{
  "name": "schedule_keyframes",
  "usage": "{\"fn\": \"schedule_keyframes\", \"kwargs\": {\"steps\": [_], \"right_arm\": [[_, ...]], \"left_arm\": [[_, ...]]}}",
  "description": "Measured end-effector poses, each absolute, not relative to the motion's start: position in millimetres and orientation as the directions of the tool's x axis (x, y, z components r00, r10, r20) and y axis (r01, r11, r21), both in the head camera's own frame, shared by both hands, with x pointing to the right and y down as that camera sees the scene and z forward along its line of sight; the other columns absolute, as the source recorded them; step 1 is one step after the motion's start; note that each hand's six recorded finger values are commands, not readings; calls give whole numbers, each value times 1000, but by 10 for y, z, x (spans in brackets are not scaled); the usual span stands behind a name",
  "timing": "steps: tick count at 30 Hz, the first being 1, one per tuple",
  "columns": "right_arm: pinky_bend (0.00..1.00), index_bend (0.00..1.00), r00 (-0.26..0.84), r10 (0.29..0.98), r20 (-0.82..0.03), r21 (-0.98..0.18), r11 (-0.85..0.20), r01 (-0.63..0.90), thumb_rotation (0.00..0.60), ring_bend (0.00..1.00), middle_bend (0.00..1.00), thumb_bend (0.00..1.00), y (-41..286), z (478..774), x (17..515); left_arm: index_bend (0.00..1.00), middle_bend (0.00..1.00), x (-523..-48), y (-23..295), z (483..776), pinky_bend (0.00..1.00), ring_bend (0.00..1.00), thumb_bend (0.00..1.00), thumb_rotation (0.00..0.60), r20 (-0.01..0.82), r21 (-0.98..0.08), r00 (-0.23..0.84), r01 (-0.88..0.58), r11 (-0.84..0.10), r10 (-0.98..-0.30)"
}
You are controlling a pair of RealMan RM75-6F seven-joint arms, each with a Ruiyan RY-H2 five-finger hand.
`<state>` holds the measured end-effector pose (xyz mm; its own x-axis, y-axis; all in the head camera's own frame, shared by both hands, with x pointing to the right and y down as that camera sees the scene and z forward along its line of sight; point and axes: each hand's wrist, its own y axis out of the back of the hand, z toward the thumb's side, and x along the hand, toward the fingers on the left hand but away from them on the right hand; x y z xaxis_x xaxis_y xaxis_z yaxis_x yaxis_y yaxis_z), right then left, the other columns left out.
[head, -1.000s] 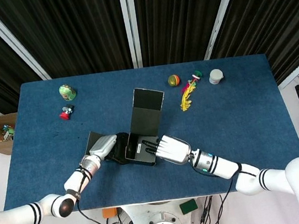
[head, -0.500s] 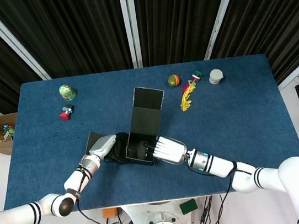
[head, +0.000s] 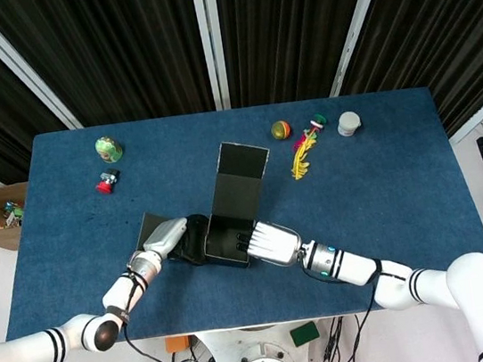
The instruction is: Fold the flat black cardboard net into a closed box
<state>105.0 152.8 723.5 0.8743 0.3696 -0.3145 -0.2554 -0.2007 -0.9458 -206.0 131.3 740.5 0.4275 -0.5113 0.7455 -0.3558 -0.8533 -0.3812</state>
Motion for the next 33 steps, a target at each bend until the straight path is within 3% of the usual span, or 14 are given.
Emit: {"fn": "schedule_keyframes", "kwargs": {"steps": [5,10,14,17,18,21,25,28,33], "right_arm": [[1000,988,875,379,-302,-950,-194,-243,600,761,755,694,1484,7210,1029],[1000,1000,876,385,-291,-954,-192,-232,600,773,852,717,1443,7191,974],[1000,1000,879,386,-280,-957,-180,-226,600,772,865,703,1432,7173,965],[1000,980,880,390,-271,-961,-171,-220,600,767,817,613,1418,7151,977],[1000,948,881,391,-266,-962,-165,-218,600,766,779,575,1413,7139,984],[1000,731,884,396,-250,-967,-145,-209,600,756,609,419,1401,7094,1004],[1000,398,881,413,-230,-973,-118,-198,600,742,331,187,1367,7027,1042],[1000,252,871,438,-222,-975,-115,-190,600,734,216,142,1324,6982,1083],[1000,138,848,479,-228,-974,-118,-195,600,726,153,80,1242,6952,1196]], "left_arm": [[482,435,-2059,1327,7397,953,634,29,568,744,-380,429,-357,-853,-512],[482,435,-2032,1339,7379,953,634,30,569,739,-386,437,-349,-854,-513],[482,435,-2027,1339,7364,953,634,29,568,735,-395,439,-342,-853,-516],[482,433,-2031,1331,7361,952,634,29,569,735,-399,437,-341,-851,-519],[482,432,-2032,1326,7358,949,632,29,569,734,-401,436,-342,-850,-522],[457,416,-2027,1317,7344,917,586,29,568,730,-404,436,-345,-847,-526],[397,352,-2019,1309,7325,839,413,30,564,723,-414,439,-342,-844,-533],[367,299,-2013,1295,7310,740,337,30,562,717,-423,440,-341,-840,-540],[307,230,-2005,1294,7288,550,239,24,523,714,-429,442,-337,-838,-544]]}}
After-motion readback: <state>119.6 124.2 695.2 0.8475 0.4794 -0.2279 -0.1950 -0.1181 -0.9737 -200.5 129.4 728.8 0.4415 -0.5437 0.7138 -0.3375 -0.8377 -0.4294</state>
